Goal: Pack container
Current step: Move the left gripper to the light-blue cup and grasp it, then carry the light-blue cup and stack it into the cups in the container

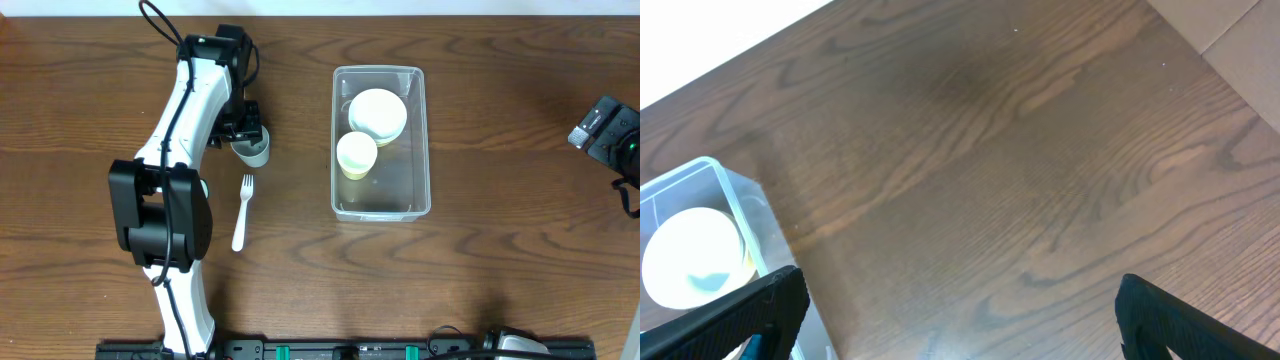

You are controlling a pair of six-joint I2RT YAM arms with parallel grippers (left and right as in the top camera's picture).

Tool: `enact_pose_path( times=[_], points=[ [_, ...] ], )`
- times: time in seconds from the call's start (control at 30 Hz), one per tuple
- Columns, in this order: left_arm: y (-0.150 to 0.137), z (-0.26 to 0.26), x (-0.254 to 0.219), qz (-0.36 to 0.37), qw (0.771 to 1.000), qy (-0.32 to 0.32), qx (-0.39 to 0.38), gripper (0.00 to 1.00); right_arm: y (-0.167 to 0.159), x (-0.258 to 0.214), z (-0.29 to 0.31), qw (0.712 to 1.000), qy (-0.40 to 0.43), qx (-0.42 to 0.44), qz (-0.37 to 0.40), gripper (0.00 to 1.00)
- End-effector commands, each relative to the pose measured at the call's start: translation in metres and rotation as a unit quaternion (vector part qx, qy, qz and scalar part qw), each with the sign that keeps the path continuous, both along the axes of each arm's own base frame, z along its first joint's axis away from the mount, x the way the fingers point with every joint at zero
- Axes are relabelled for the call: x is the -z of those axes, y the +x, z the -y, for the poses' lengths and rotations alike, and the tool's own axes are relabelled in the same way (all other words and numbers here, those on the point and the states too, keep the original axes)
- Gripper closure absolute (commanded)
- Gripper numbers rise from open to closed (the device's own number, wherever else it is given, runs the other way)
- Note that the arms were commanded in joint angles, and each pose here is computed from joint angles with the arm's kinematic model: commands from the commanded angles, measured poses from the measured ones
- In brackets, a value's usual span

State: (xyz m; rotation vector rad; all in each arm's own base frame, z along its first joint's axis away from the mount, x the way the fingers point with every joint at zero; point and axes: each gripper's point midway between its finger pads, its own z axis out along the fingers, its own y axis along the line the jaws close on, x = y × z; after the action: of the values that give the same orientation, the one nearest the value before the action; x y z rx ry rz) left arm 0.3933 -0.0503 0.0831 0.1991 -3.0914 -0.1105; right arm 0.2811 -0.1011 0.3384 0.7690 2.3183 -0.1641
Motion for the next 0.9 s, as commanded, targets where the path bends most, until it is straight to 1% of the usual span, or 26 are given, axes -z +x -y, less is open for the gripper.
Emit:
enact_pose_path(
  times=[0.0, 0.13, 0.23, 0.27, 0.3, 0.33, 0.43, 0.5, 0.53, 0.63, 0.73, 0.8, 0.87],
  points=[
    [-0.003, -0.001, 0.016, -0.021, 1.000, 0.002, -0.003, 0.43, -0.003, -0.002, 0.004, 1.000, -0.002, 0.013, 0.003, 0.01],
    [-0.003, 0.001, 0.021, -0.025, 1.000, -0.001, 0.000, 0.46, -0.003, -0.002, 0.004, 1.000, -0.002, 0.013, 0.003, 0.01],
    [-0.002, 0.008, 0.028, -0.024, 0.999, -0.026, 0.020, 0.47, -0.004, -0.002, 0.004, 1.000, -0.002, 0.013, 0.003, 0.01],
    [-0.003, 0.010, 0.030, -0.026, 0.999, -0.034, 0.019, 0.51, -0.004, -0.002, 0.004, 1.000, -0.002, 0.013, 0.003, 0.01],
    [-0.004, 0.010, 0.031, -0.028, 0.999, -0.038, 0.016, 0.56, -0.003, -0.002, 0.004, 1.000, -0.002, 0.013, 0.003, 0.01],
    [-0.004, 0.009, 0.031, -0.029, 0.999, -0.038, 0.014, 0.64, -0.004, -0.002, 0.004, 1.000, -0.002, 0.013, 0.003, 0.01],
    [-0.007, 0.003, 0.026, -0.031, 0.999, -0.034, 0.010, 0.81, -0.003, -0.002, 0.004, 1.000, -0.002, 0.013, 0.003, 0.01],
    [-0.008, -0.002, 0.016, -0.028, 0.999, -0.031, 0.006, 0.89, -0.004, -0.002, 0.004, 1.000, -0.002, 0.013, 0.003, 0.01],
    [-0.008, -0.003, 0.006, -0.023, 0.999, -0.032, 0.004, 0.93, -0.003, -0.002, 0.004, 1.000, -0.002, 0.013, 0.003, 0.01],
    [-0.004, -0.003, -0.036, 0.015, 0.999, -0.036, 0.006, 0.94, -0.003, -0.002, 0.004, 1.000, -0.002, 0.013, 0.003, 0.01],
    [-0.001, 0.007, -0.098, 0.088, 0.995, -0.046, 0.022, 0.94, -0.004, -0.002, 0.004, 1.000, -0.002, 0.013, 0.003, 0.01],
    [-0.005, 0.020, -0.141, 0.144, 0.987, -0.054, 0.049, 0.94, -0.003, -0.002, 0.004, 1.000, -0.002, 0.013, 0.003, 0.01],
    [-0.015, 0.039, -0.180, 0.197, 0.975, -0.066, 0.079, 0.94, -0.004, -0.002, 0.004, 1.000, -0.002, 0.013, 0.003, 0.01]
  ],
)
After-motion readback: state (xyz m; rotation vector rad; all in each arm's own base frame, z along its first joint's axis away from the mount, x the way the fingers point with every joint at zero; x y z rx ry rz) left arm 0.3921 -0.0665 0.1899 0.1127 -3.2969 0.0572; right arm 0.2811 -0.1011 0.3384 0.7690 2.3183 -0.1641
